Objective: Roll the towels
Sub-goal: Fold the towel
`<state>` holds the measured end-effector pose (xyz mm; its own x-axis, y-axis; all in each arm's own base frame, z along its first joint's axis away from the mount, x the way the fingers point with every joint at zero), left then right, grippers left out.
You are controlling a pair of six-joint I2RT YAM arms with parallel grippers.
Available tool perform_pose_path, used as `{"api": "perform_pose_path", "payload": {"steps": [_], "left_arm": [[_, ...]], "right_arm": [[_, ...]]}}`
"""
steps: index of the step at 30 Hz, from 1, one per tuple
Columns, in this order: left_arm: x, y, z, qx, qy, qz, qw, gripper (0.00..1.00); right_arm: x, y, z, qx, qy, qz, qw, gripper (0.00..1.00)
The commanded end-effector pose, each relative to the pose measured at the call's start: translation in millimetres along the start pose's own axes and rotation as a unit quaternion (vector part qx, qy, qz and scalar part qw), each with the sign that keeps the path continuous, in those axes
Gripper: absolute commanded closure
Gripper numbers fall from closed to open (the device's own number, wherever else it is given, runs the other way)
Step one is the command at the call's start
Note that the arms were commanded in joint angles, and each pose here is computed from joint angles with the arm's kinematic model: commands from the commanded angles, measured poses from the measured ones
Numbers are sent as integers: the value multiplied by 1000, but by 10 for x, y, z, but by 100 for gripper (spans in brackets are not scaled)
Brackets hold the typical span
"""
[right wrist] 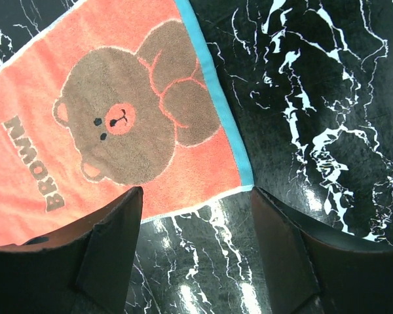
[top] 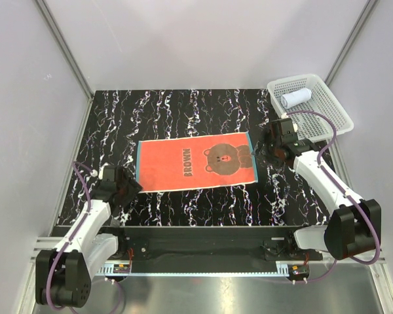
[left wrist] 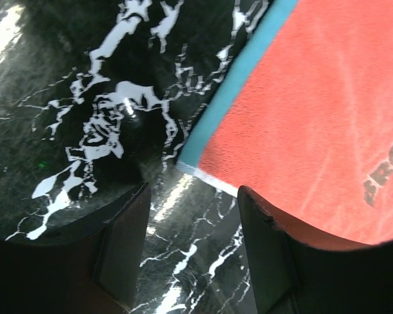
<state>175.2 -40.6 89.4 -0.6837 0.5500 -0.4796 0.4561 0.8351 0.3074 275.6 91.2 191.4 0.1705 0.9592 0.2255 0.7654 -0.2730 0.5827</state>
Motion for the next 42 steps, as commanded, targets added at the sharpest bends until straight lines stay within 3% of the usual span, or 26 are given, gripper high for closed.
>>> {"api": "perform_pose_path", "payload": {"steps": [1,16,21,22,28,36,42], "left_arm": [[-30,80,43,-35,-7,-17,999,41],[3,26,235,-16,-1,1,1000,55],[-4,12,254,-12,-12,8,1000,76],[0,6,254,-10,-12,9,1000,85],[-17,20,237,-14,-20,16,1000,100],[-114,83,117,-26,-40,20,999,100],[-171,116,101,-29,-47,27,998,100]], "right_arm": [[36,55,-65,-16,18,5,1000,27],[29,29,23,-7,11,5,1000,28],[3,-4,43,-2,5,3,1000,28],[-3,-9,48,-2,4,5,1000,28],[-52,-158,142,23,-1,5,1000,28],[-131,-492,374,89,-13,22,996,29],[-190,-699,600,134,-29,31,990,38]]}}
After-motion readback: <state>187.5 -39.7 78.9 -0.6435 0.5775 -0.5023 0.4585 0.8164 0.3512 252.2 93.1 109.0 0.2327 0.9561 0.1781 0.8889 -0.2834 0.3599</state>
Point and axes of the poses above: each gripper's point midway between its finger pads, its own z axis out along the fingers, its own x axis along the line the jaws close on, y = z × x, the point moved 7 cm from there along -z, back along the fingers, and after that the axes turned 10 degrees about -z, right-handed, at the moved point
